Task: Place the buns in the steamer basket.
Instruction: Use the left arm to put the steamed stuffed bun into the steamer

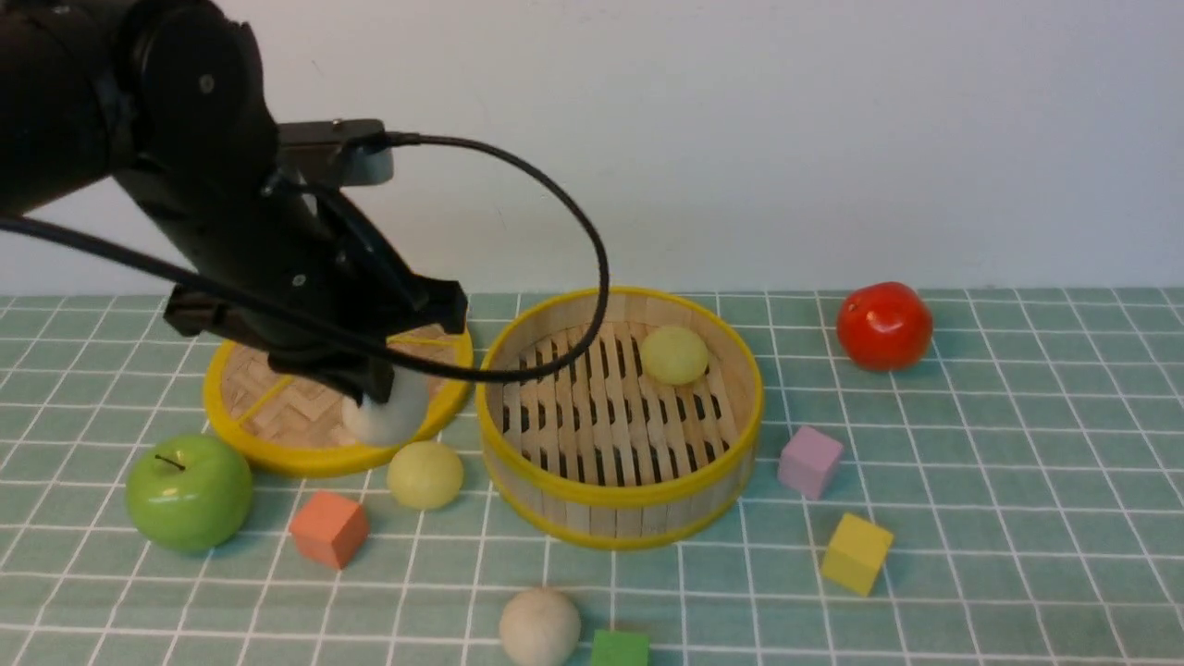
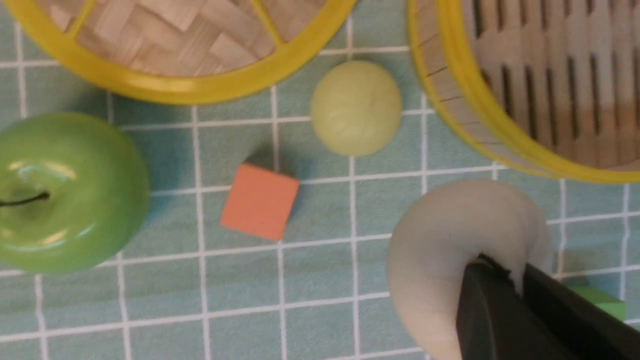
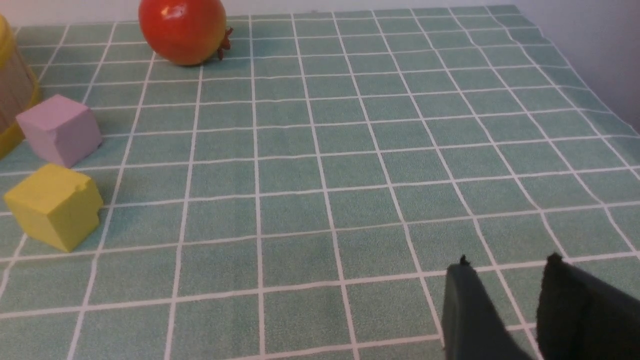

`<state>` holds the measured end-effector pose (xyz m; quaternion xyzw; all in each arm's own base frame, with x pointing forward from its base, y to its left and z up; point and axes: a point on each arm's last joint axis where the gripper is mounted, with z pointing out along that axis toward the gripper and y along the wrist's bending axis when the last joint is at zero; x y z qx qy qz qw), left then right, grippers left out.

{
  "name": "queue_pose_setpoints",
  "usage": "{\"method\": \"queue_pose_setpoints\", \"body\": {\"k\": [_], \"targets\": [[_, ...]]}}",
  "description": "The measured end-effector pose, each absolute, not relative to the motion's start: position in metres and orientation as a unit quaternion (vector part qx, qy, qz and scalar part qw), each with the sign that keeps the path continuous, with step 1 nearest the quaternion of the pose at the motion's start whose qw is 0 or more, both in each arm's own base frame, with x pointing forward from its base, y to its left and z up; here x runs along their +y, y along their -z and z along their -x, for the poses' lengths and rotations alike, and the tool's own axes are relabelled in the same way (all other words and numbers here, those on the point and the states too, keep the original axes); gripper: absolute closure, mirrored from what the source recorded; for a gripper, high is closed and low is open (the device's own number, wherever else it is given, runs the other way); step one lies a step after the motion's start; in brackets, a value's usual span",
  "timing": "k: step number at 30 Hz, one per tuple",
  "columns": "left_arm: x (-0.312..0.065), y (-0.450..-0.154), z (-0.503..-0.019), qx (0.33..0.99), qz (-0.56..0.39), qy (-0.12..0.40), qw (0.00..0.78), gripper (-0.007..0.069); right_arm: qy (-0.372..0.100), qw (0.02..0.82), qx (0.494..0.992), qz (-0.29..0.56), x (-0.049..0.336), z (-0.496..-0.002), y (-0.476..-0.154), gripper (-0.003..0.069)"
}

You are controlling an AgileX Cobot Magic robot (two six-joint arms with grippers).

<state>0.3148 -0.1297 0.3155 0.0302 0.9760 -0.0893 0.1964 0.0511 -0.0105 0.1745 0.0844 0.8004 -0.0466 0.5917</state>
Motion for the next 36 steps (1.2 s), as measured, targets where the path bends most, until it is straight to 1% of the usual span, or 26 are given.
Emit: {"method": "queue_pose_setpoints", "body": {"k": [3, 4, 6, 7, 8, 9, 11, 14, 16, 21, 26, 29, 30, 33, 35, 36], "targets": [[-0.141, -0.309, -0.324, 0.976, -0.046, 0.104, 0.185, 0.0632, 0.047, 0.592, 0.800, -0.084, -0.010, -0.051, -0.174, 0.0435], [-0.152, -0.301, -0.332, 0.977, -0.061, 0.107, 0.175, 0.0632, 0.047, 0.592, 0.800, -0.084, -0.010, -0.051, -0.174, 0.0432], [-0.167, -0.293, -0.340, 0.977, -0.081, 0.106, 0.169, 0.0631, 0.047, 0.592, 0.800, -0.084, -0.010, -0.051, -0.174, 0.0428], [-0.170, -0.293, -0.341, 0.976, -0.085, 0.107, 0.171, 0.0631, 0.047, 0.592, 0.800, -0.084, -0.010, -0.051, -0.174, 0.0427], [-0.182, -0.288, -0.349, 0.975, -0.097, 0.107, 0.169, 0.0631, 0.047, 0.592, 0.800, -0.084, -0.010, -0.051, -0.174, 0.0425], [-0.183, -0.285, -0.350, 0.976, -0.098, 0.106, 0.165, 0.0631, 0.047, 0.592, 0.800, -0.084, -0.010, -0.051, -0.174, 0.0425], [-0.203, -0.279, -0.362, 0.974, -0.118, 0.100, 0.165, 0.0631, 0.047, 0.592, 0.800, -0.084, -0.010, -0.051, -0.174, 0.0421], [-0.217, -0.269, -0.376, 0.974, -0.131, 0.089, 0.164, 0.0631, 0.047, 0.592, 0.800, -0.084, -0.010, -0.051, -0.174, 0.0421], [-0.219, -0.266, -0.380, 0.974, -0.133, 0.086, 0.163, 0.0631, 0.047, 0.592, 0.800, -0.084, -0.010, -0.051, -0.174, 0.0421], [-0.227, -0.236, -0.399, 0.976, -0.134, 0.064, 0.160, 0.0628, 0.047, 0.592, 0.800, -0.084, -0.010, -0.051, -0.174, 0.0421], [-0.230, -0.209, -0.405, 0.982, -0.117, 0.057, 0.136, 0.0609, 0.047, 0.592, 0.800, -0.084, -0.010, -0.051, -0.174, 0.0421], [-0.230, -0.208, -0.408, 0.982, -0.104, 0.053, 0.145, 0.0566, 0.047, 0.592, 0.800, -0.084, -0.010, -0.051, -0.174, 0.0421], [-0.229, -0.209, -0.408, 0.982, -0.103, 0.052, 0.148, 0.0540, 0.047, 0.592, 0.800, -0.084, -0.010, -0.051, -0.174, 0.0421], [-0.229, -0.210, -0.408, 0.983, -0.101, 0.047, 0.144, 0.0429, 0.047, 0.592, 0.800, -0.084, -0.010, -0.051, -0.174, 0.0421], [-0.228, -0.211, -0.407, 0.984, -0.102, 0.044, 0.140, 0.0386, 0.047, 0.592, 0.800, -0.084, -0.010, -0.051, -0.174, 0.0421], [-0.227, -0.216, -0.406, 0.985, -0.101, 0.040, 0.131, 0.0329, 0.047, 0.592, 0.800, -0.084, -0.010, -0.051, -0.174, 0.0421]]}}
